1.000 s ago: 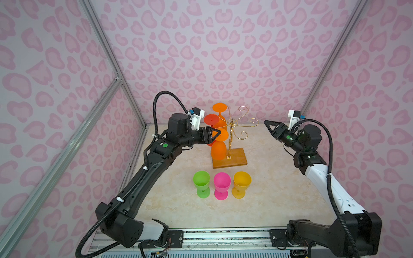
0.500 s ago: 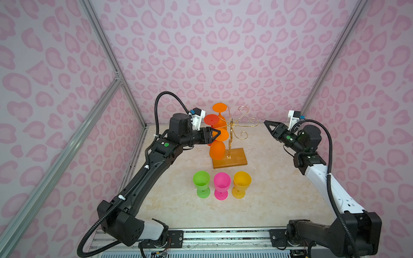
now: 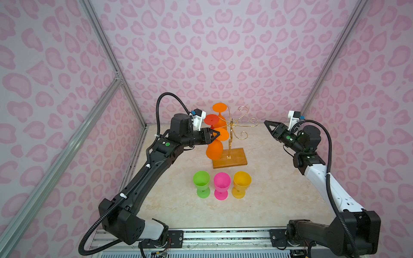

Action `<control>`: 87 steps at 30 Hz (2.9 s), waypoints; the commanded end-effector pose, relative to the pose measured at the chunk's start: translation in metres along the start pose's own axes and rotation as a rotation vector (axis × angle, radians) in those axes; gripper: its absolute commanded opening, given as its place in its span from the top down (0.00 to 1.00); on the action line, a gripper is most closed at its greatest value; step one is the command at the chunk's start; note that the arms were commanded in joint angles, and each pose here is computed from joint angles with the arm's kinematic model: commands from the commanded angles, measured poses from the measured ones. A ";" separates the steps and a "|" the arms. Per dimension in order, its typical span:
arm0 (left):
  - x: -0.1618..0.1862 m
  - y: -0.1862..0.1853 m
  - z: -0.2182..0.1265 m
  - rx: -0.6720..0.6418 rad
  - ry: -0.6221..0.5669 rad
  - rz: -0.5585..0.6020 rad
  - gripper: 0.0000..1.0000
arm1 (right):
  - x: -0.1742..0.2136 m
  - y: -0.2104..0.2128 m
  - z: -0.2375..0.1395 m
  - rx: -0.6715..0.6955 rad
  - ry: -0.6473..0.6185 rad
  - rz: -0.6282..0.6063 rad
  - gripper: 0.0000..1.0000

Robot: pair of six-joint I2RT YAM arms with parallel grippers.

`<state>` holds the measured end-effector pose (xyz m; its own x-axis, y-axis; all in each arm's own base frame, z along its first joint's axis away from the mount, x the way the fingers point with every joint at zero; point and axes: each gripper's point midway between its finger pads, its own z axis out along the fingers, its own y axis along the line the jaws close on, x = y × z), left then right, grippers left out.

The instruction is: Take the wine glass off the wine glass rack

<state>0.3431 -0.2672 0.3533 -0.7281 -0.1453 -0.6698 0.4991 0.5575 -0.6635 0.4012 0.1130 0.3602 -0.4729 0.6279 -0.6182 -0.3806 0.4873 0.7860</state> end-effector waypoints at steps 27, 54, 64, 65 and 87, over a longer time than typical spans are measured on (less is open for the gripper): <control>-0.005 -0.014 0.001 0.079 0.002 -0.077 0.91 | 0.000 0.001 0.004 -0.042 0.002 0.015 0.59; -0.002 -0.004 -0.013 0.027 -0.056 -0.183 0.85 | -0.001 0.000 0.000 -0.042 -0.004 0.019 0.59; -0.002 -0.002 -0.016 0.037 -0.093 -0.221 0.90 | -0.001 -0.001 0.001 -0.045 -0.006 0.023 0.59; -0.003 -0.003 -0.016 0.043 -0.095 -0.224 0.91 | -0.001 -0.001 0.000 -0.043 -0.005 0.024 0.59; -0.004 -0.002 -0.019 0.063 -0.124 -0.292 0.83 | -0.002 0.000 0.001 -0.049 -0.007 0.026 0.59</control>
<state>0.3352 -0.2534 0.3498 -0.8099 -0.3704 -0.4548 0.2748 0.4453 -0.8522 0.4036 0.1111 0.3546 -0.4931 0.6483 -0.5801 -0.3697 0.4475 0.8143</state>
